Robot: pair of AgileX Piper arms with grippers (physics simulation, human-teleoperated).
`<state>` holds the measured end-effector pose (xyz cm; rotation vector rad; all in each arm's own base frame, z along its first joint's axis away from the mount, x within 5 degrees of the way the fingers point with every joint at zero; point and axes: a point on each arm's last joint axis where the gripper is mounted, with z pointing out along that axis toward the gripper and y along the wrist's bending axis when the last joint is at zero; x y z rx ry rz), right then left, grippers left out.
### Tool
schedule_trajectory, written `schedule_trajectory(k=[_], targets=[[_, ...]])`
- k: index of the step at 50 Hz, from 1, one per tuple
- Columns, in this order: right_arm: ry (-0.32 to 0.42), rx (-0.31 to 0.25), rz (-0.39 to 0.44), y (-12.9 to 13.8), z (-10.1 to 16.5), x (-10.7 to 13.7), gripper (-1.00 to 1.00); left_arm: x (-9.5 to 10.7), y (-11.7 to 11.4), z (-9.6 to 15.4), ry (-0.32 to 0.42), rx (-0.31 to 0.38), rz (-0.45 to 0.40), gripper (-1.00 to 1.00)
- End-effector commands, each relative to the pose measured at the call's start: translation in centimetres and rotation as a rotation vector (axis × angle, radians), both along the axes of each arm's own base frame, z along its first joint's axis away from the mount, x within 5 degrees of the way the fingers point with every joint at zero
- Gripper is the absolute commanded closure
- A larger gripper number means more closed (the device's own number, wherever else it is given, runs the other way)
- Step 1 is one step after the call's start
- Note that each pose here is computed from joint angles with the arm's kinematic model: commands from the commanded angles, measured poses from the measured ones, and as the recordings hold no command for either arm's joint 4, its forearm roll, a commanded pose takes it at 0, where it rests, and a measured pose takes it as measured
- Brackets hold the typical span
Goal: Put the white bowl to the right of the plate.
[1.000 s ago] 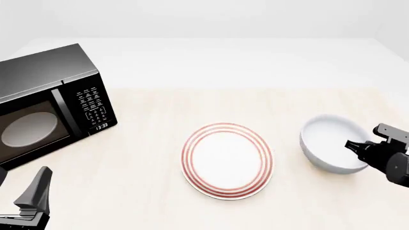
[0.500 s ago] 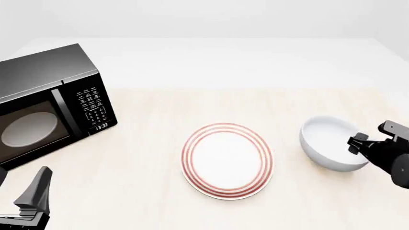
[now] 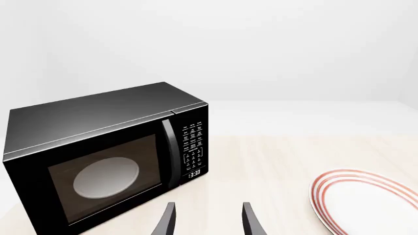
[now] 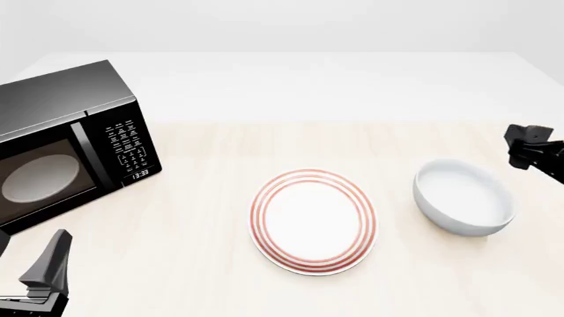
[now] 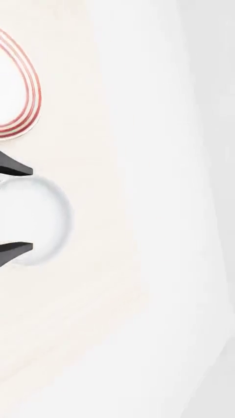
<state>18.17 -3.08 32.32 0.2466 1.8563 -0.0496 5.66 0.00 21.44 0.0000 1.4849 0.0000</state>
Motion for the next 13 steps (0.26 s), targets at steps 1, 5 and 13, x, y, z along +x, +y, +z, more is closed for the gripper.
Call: schedule_trajectory(k=[1, 5, 13], targets=[[-0.161, -0.055, 0.177, 3.1, 4.8, -6.2, -1.00, 0.0, 0.0, 0.0, 0.000, 0.000, 0.000, -1.00], [-0.179, -0.098, 0.256, 3.9, 4.2, -6.6, -1.00, 0.0, 0.0, 0.0, 0.000, 0.000, 0.000, -1.00], [-0.200, -0.200, 0.416, 5.5, -0.3, -6.5, -1.00, 0.0, 0.0, 0.0, 0.000, 0.000, 0.000, -1.00]])
